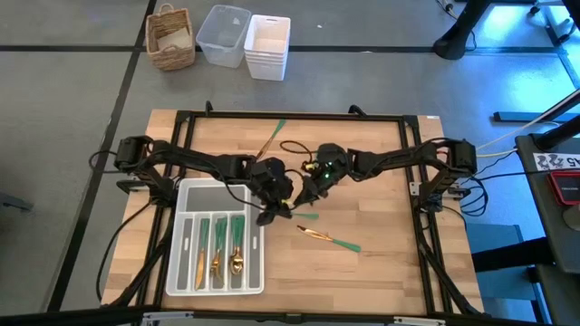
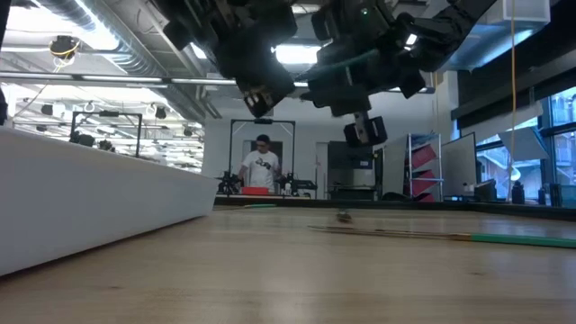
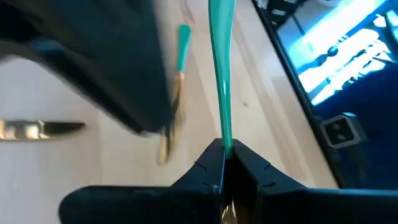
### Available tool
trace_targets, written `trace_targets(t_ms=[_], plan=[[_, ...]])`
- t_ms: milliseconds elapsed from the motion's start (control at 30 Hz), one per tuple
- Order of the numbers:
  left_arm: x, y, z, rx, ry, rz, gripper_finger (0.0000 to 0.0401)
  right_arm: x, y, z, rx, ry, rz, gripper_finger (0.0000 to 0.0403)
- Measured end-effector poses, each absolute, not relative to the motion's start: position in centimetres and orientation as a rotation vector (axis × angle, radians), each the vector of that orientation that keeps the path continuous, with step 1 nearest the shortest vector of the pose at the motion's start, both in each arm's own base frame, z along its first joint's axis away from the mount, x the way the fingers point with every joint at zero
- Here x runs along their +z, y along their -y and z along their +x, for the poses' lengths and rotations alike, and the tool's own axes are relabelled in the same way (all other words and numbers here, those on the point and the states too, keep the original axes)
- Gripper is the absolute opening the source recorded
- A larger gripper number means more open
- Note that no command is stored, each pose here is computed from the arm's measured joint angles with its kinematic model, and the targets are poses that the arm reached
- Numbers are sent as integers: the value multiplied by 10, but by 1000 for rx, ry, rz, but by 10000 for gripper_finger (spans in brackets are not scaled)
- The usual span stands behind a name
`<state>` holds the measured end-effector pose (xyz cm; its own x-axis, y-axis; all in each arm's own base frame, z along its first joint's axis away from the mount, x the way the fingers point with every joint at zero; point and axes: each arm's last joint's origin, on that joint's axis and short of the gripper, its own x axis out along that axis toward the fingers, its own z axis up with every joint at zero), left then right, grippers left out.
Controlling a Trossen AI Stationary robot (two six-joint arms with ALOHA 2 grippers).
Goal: Sort silverware
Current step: Put the green fork on the silverware tray
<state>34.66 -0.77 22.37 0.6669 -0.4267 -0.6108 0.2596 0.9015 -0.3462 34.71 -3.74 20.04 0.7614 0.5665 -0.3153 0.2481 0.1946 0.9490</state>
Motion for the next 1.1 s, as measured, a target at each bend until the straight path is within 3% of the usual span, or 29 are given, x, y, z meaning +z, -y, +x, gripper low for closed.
trace_targets(t_ms=[367, 500, 633, 767, 1100], plan=[[260, 11, 296, -281, -951, -528, 1, 203, 90, 338, 202, -599, 1348, 83], [289, 19, 254, -120, -1005, -662, 1, 204, 107, 332, 215, -572, 1306, 83], [305, 41, 213, 149, -930, -892, 0, 204, 121, 326, 209, -534, 1247, 83], [294, 77, 187, 394, -835, -1109, 0, 204, 134, 321, 200, -497, 1171, 83], [247, 163, 169, 689, -810, -1422, 0, 204, 147, 315, 196, -465, 1096, 83]])
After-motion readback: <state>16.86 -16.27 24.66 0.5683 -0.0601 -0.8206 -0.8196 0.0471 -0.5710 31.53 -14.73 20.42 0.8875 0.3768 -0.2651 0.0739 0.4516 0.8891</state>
